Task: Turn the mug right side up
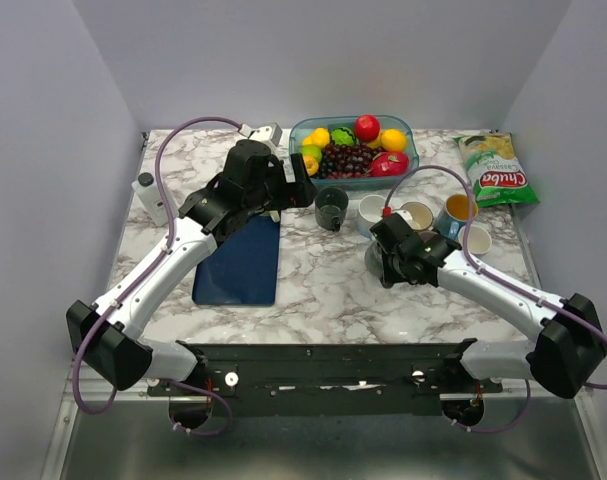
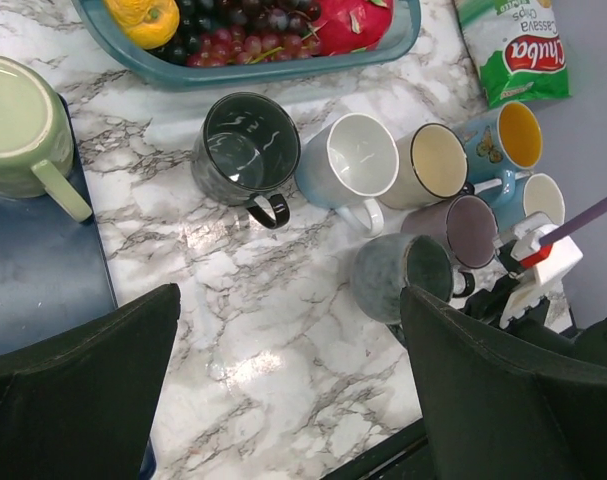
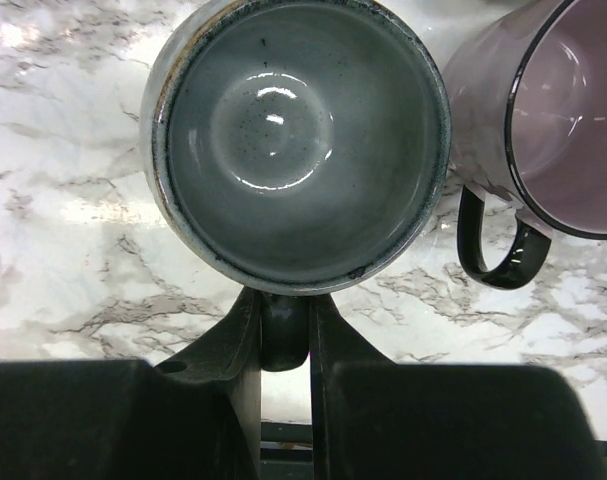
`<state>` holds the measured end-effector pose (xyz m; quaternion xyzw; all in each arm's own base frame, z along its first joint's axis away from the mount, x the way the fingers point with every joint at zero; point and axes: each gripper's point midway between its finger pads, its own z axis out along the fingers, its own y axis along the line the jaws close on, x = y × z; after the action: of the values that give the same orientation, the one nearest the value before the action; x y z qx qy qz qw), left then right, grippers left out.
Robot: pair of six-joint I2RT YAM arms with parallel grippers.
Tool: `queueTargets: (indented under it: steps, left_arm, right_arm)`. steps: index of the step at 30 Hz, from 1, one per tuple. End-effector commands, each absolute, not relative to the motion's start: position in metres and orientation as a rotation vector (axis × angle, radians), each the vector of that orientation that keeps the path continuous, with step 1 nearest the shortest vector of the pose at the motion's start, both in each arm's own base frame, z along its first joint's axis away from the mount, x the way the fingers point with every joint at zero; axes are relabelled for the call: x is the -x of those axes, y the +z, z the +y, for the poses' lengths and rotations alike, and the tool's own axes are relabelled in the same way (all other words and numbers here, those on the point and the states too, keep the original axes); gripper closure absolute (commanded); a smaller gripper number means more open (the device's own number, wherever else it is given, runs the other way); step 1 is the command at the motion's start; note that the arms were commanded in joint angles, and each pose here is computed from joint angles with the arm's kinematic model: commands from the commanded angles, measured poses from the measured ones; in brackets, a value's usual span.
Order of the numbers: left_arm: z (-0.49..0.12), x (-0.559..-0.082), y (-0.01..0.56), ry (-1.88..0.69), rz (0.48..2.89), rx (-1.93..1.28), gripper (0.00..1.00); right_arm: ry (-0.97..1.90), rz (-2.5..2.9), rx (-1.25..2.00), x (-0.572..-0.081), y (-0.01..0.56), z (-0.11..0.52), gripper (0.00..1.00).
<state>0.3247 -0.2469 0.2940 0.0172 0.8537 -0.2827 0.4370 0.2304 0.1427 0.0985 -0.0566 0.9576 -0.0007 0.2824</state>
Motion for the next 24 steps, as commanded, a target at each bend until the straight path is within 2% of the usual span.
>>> queueTargets:
  steps: [1, 18, 19, 20, 22, 23, 24]
  left_arm:
    - [-0.248, -0.324, 0.289, -0.701, 2.147, -0.072, 0.01]
    - [-0.245, -0.326, 0.274, -0.690, 2.180, -0.049, 0.01]
    - [-0.243, -0.327, 0.272, -0.681, 2.185, -0.043, 0.01]
    - [-0.243, -0.327, 0.271, -0.677, 2.191, -0.042, 0.01]
    - [-0.241, -0.327, 0.267, -0.660, 2.204, -0.033, 0.01]
    - [-0.239, -0.328, 0.265, -0.654, 2.211, -0.031, 0.01]
    - [-0.236, -0.330, 0.261, -0.625, 2.218, -0.015, 0.01]
  right_arm:
    - [-0.036, 2.479, 0.093, -0.250, 0.101, 0.147, 0.99]
    - [-0.169, 2.504, 0.080, -0.262, 0.060, 0.143, 0.99]
    - [-0.166, 2.508, 0.082, -0.263, 0.059, 0.145, 0.97]
    - [-0.165, 2.512, 0.084, -0.262, 0.058, 0.145, 0.82]
    - [-0.146, 2.515, 0.082, -0.261, 0.059, 0.147, 0.68]
    - [-0.136, 2.515, 0.082, -0.260, 0.059, 0.147, 0.53]
    - [-0.111, 2.508, 0.081, -0.259, 0.063, 0.149, 0.48]
